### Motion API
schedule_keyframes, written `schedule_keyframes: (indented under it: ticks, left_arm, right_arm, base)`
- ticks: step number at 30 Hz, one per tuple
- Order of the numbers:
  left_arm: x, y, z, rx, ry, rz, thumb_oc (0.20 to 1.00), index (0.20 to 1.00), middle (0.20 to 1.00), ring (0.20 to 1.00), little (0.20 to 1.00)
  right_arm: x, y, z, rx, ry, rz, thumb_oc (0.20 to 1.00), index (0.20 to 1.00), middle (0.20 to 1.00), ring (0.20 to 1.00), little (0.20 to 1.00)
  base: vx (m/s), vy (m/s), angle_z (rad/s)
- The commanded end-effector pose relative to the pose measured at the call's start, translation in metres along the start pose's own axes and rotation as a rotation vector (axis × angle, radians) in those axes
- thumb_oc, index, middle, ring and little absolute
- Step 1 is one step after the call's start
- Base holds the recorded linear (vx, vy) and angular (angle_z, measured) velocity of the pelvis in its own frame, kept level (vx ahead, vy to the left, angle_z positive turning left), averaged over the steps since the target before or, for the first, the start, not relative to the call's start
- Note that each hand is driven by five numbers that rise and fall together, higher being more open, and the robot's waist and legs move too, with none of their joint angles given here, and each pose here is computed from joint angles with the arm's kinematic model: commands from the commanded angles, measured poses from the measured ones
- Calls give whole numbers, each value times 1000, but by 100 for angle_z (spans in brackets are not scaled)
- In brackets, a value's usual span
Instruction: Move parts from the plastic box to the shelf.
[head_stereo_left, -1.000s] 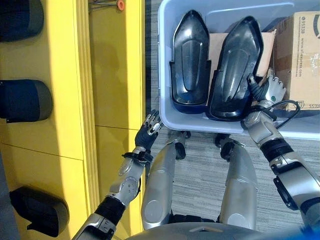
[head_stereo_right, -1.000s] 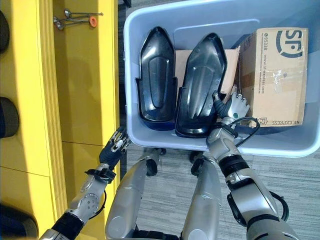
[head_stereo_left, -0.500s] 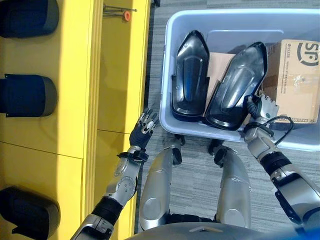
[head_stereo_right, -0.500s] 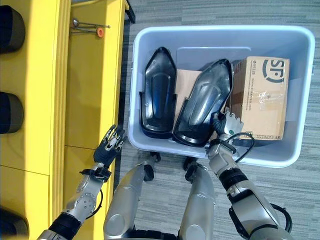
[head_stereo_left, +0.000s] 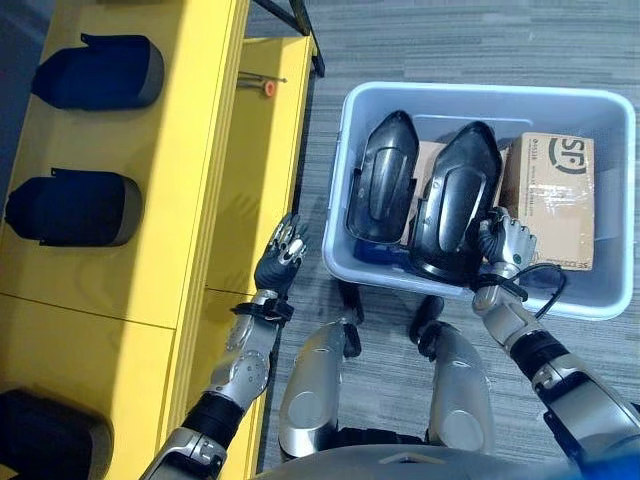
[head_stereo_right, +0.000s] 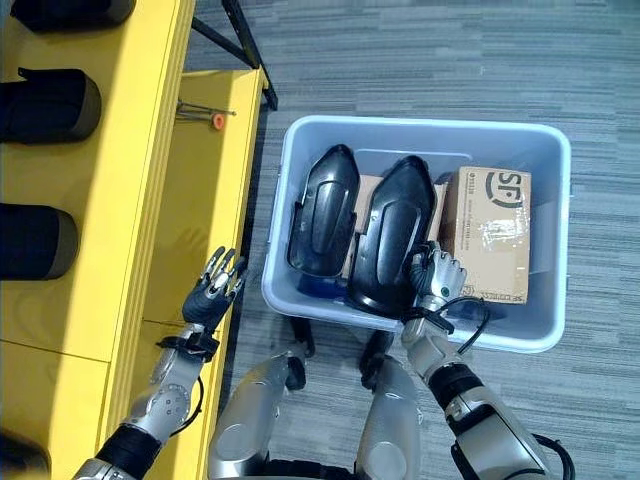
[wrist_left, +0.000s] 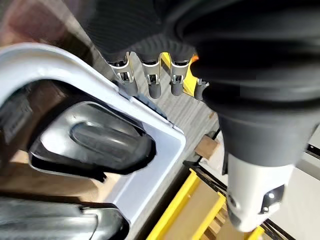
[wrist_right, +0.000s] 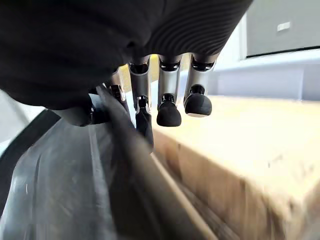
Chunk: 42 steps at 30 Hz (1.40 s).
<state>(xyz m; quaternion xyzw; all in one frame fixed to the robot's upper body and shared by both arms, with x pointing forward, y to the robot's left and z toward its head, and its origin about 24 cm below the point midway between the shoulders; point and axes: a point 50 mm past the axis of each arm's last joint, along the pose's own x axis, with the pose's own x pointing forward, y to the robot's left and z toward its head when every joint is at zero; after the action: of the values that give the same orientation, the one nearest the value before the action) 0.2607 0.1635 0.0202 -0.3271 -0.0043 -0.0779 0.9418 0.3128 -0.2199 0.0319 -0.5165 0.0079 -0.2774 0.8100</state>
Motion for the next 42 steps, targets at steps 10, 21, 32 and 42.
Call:
schedule_keyframes:
  ticks: [10, 21, 32, 42]
  left_arm:
    - [1, -3, 7, 1, -20, 4, 1000, 1000, 1000, 1000, 1000]
    - [3, -4, 3, -10, -10, 20, 1000, 1000, 1000, 1000, 1000]
    - [0, -5, 6, -11, -27, 21, 1000, 1000, 1000, 1000, 1000]
    - [-9, 2, 3, -9, -25, 56, 1000, 1000, 1000, 1000, 1000]
  right_arm:
    - [32, -28, 14, 173, -4, -68, 200, 200, 200, 200, 200]
    - [36, -20, 32, 539, 91, 85, 200, 200, 200, 200, 200]
    - [31, -22, 50, 834, 49, 202, 200, 200, 200, 200, 200]
    - [15, -17, 52, 966, 64, 300, 200, 200, 200, 200, 200]
  base:
    - [61, 15, -2]
    - [13, 14, 0]
    - [13, 22, -1]
    - [72, 11, -1]
